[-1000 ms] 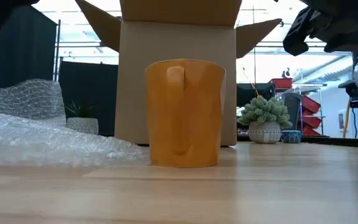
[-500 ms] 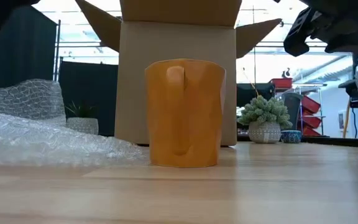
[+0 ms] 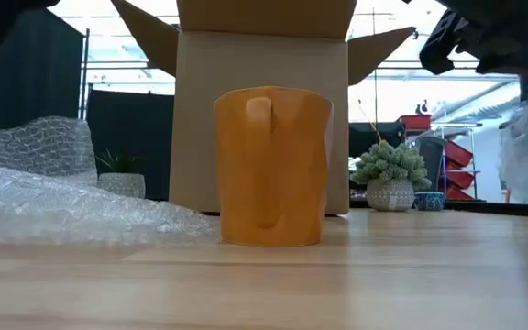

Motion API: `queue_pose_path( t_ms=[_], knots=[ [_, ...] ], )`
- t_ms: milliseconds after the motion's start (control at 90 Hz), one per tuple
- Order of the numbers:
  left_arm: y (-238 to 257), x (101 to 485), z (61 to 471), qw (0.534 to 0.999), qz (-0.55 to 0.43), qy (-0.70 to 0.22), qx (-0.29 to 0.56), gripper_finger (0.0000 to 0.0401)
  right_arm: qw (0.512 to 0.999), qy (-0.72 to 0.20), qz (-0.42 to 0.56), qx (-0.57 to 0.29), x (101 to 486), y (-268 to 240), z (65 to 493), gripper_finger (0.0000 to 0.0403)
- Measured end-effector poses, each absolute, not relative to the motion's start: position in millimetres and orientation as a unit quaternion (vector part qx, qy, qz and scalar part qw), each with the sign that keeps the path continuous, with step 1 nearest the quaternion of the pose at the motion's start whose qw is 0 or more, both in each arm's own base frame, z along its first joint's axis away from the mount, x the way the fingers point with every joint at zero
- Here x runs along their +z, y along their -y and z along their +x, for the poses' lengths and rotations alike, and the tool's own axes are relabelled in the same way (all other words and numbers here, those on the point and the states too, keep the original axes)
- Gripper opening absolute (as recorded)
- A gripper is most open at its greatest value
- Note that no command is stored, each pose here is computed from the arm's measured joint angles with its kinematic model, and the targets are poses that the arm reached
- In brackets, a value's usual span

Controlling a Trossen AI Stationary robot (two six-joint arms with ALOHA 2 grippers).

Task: Wrap mug
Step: Wrap the pink mug with the transparent bubble wrap

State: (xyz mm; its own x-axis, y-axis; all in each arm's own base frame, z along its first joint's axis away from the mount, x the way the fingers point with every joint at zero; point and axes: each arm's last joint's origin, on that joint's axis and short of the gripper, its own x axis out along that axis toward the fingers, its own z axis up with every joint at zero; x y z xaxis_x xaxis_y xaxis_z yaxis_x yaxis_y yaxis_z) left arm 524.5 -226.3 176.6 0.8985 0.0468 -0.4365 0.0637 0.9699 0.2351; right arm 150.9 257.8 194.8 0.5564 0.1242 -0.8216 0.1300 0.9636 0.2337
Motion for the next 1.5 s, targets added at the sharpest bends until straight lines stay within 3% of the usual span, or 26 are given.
queue_pose_path(
  t_ms=[278,456,589,744,1111,1389,1500],
  knots=[
    [240.6,217.4,516.0,0.959,0.146,-0.242,-0.011,0.0154,0.868,-0.484,0.11,-0.017,172.5,-265.3,153.5,0.0352],
    [245.1,239.8,495.3,0.953,0.107,-0.283,-0.003,0.0154,0.866,-0.488,0.105,-0.022,166.4,-266.2,155.6,0.0352],
    [254.1,230.8,484.4,0.942,0.087,-0.326,0.001,0.0154,0.866,-0.486,0.116,-0.028,166.9,-265.5,157.3,0.0352],
    [262.1,209.0,494.2,0.945,0.063,-0.319,-0.036,0.0154,0.865,-0.486,0.122,-0.032,167.1,-265.0,158.0,0.0352],
    [238.3,201.7,514.7,0.951,0.023,-0.305,-0.044,0.0152,0.866,-0.483,0.12,-0.037,167.0,-263.5,159.6,0.0352],
    [234.7,175.2,521.0,0.941,0.008,-0.334,-0.048,0.01,0.862,-0.489,0.127,-0.043,166.9,-262.7,159.4,0.0352],
    [234.6,173.4,520.7,0.94,0.012,-0.338,-0.049,0.0079,0.854,-0.501,0.134,-0.038,183.2,-263.9,159.0,0.0352]
  ],
)
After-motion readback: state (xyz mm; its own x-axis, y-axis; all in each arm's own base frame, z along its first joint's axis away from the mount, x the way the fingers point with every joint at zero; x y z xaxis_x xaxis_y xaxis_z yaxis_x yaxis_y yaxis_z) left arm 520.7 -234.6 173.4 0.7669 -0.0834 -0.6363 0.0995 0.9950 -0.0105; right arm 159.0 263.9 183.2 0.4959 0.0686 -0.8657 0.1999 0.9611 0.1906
